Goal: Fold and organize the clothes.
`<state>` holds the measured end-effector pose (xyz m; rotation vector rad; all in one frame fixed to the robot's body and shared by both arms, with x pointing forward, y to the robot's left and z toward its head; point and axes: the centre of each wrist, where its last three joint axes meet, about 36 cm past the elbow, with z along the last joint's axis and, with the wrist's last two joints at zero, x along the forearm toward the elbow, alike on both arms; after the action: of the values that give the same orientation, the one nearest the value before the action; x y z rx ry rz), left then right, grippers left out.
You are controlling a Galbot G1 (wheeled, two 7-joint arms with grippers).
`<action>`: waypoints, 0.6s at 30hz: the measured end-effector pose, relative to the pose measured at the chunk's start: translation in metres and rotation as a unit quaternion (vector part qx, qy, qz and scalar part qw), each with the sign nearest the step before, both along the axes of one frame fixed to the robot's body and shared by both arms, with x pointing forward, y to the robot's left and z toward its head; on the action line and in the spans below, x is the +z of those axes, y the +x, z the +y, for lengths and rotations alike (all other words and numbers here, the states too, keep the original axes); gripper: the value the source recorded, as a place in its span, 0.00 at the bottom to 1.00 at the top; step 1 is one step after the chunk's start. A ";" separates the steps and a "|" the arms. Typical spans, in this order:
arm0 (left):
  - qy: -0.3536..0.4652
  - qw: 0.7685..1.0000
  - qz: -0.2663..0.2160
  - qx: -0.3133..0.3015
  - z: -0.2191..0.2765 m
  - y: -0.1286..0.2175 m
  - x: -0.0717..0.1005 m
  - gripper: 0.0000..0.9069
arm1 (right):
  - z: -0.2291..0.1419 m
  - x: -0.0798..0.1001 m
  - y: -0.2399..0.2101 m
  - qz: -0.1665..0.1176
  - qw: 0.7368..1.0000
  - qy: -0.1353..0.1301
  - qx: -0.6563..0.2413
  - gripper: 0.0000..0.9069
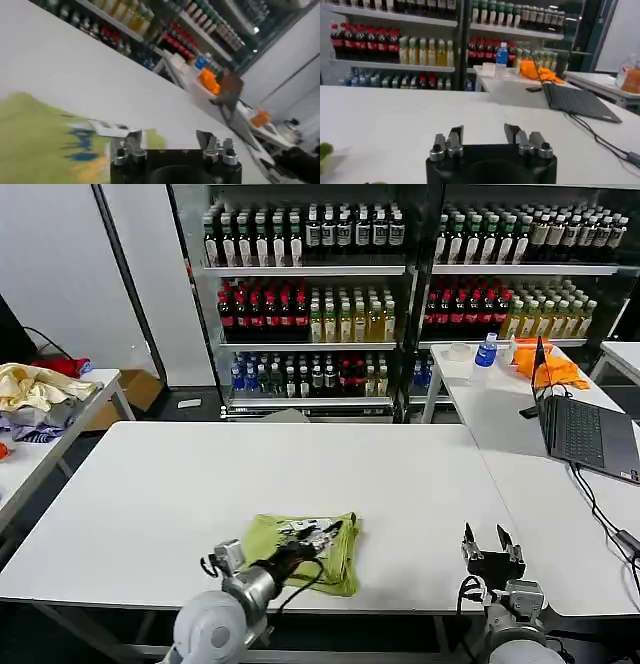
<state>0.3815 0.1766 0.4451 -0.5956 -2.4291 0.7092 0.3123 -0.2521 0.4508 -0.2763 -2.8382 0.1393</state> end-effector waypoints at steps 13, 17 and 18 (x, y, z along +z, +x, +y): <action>0.086 0.992 0.034 0.084 0.079 0.015 -0.017 1.00 | 0.001 0.005 -0.007 -0.004 1.000 -0.004 -0.003 0.68; 0.087 0.990 0.051 0.097 0.089 0.016 -0.024 1.00 | -0.001 0.006 -0.009 -0.004 1.000 -0.006 -0.005 0.68; 0.086 0.990 0.056 0.099 0.091 0.016 -0.025 1.00 | -0.001 0.007 -0.010 -0.005 1.000 -0.007 -0.005 0.68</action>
<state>0.3976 0.2676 0.4198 -0.2433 -2.4340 0.5865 0.3021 -0.2533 0.4580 -0.2956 -2.8456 0.1555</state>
